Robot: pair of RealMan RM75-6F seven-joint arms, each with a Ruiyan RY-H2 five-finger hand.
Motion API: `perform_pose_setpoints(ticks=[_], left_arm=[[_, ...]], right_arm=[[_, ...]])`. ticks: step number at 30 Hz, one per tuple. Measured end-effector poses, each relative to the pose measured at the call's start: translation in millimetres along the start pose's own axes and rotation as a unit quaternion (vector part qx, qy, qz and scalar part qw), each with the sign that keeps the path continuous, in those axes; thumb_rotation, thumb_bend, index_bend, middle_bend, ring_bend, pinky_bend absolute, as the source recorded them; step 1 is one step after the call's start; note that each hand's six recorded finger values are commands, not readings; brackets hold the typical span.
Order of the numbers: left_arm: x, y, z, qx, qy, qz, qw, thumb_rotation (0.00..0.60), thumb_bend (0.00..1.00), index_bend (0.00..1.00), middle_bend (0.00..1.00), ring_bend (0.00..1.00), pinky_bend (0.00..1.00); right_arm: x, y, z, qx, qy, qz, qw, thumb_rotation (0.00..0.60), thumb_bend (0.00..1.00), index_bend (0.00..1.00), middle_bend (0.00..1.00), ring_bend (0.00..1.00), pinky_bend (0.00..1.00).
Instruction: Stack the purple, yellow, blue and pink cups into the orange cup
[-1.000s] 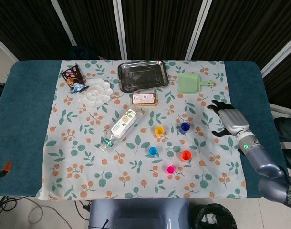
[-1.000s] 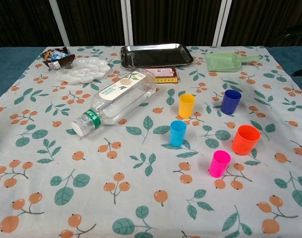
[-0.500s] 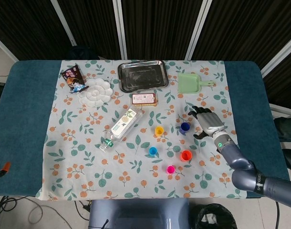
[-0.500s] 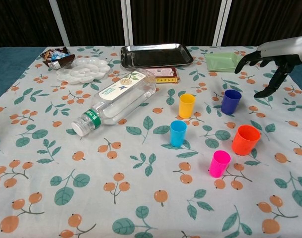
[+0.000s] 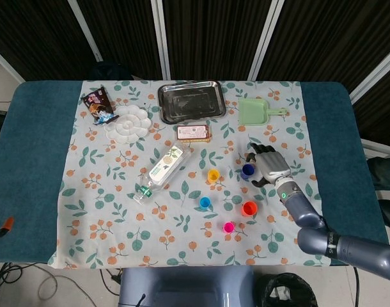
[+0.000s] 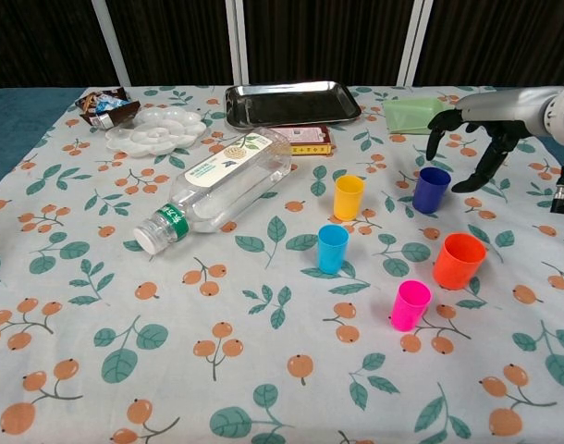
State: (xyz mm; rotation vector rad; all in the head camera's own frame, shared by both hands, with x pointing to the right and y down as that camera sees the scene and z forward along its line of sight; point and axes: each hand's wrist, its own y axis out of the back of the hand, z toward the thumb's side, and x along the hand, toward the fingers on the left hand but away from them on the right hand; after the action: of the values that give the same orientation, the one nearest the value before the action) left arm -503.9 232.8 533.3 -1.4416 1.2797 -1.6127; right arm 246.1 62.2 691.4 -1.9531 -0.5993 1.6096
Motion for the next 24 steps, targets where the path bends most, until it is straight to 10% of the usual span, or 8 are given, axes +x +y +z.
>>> perform_pose_setpoints(ticks=[24], left_arm=[[1.1,0.5,-3.1,-0.003,0.006,0.0,1.0,0.6,0.22,0.13,0.07,0.01,0.0]], right_arm=[[-18.3,-5.4,11.3,-0.012,0.0,0.005,0.9999,0.6,0.39,0.34,0.0,0.06,0.09]])
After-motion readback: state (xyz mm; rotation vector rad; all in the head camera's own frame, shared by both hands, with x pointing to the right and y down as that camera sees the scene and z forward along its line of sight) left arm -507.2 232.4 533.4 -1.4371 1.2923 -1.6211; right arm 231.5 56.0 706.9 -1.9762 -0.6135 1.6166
